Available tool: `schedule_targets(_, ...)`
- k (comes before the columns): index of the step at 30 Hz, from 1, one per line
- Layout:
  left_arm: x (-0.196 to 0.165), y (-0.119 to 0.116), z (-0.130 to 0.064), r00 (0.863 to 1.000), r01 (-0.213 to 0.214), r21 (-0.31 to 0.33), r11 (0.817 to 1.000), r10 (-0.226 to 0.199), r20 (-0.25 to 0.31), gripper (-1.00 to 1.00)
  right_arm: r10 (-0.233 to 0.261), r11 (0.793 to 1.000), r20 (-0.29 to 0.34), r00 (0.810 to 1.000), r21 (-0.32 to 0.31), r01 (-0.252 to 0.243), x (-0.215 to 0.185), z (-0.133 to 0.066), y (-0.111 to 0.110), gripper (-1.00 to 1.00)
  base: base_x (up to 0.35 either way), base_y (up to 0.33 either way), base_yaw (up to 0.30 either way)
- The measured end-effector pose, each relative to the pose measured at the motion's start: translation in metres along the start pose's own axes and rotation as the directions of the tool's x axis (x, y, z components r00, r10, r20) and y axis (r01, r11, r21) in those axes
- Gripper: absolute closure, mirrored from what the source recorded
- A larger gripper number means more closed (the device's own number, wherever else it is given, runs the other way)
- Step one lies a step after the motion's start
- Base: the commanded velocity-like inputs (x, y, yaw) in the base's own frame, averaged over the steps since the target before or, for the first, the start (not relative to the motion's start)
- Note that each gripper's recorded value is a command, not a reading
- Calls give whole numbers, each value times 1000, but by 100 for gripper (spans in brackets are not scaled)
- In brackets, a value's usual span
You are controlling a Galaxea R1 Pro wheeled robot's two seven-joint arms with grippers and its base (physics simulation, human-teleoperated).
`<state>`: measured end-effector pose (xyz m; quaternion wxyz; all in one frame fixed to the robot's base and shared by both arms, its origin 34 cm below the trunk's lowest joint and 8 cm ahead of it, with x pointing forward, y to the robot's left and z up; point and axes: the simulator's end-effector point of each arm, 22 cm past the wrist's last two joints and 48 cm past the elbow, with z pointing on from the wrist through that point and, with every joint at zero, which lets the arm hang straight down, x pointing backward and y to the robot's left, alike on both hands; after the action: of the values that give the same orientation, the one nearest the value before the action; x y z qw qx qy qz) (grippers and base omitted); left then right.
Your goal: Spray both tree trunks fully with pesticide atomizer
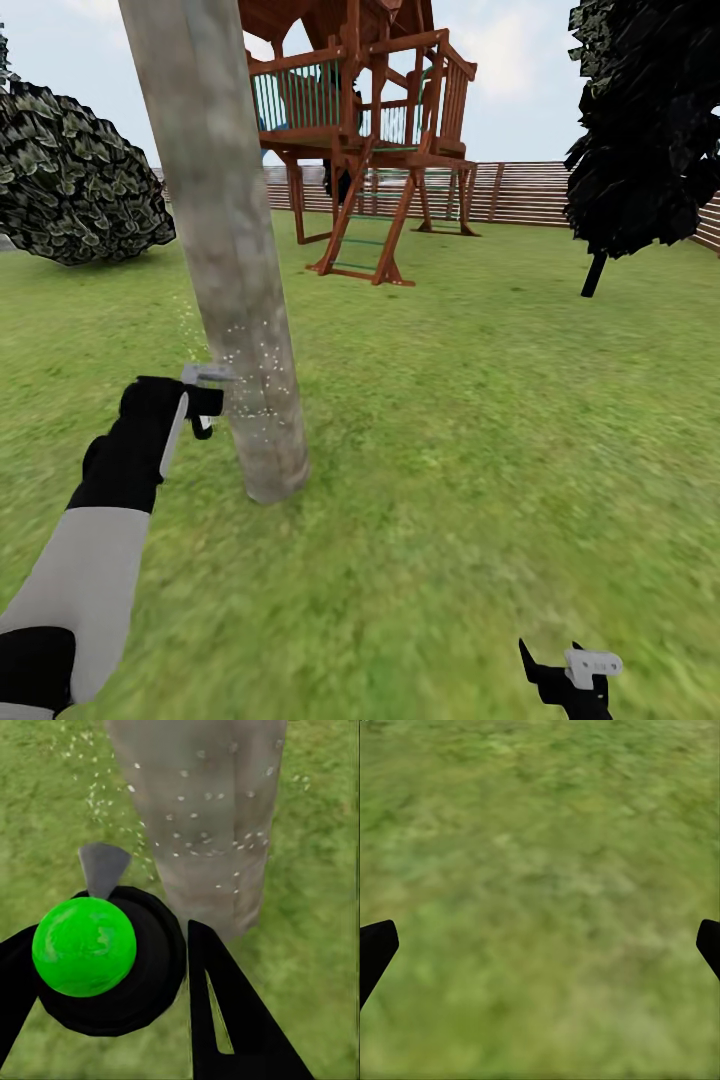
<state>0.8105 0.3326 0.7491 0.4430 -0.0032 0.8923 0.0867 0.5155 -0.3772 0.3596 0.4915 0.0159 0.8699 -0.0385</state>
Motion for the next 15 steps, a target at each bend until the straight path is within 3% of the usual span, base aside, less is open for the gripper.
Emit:
schedule_targets(2,-7,-15,-4,1000,3,27,1000,-4,18,100,0,1000,0,1000,0,0,0,0,0,-100,0,0,0)
schedule_targets(4,-19,-51,-14,999,12,87,996,-16,49,100,0,1000,-1,1000,0,0,0,0,0,-100,0,0,0)
schedule_targets(6,-20,-51,-15,999,6,76,997,-10,52,100,0,1000,-1,1000,0,0,1,0,0,-100,0,0,0)
schedule_targets(7,-20,-46,-15,999,7,67,998,-11,51,100,0,1000,0,1000,0,0,0,0,0,-100,0,0,0)
schedule_targets(11,-13,11,-9,999,-3,-27,1000,4,37,100,0,1000,-1,1000,0,0,0,0,0,-100,0,0,0)
schedule_targets(15,-4,34,-6,1000,-7,-57,998,8,21,100,0,1000,-1,1000,0,0,1,0,0,-100,0,0,0)
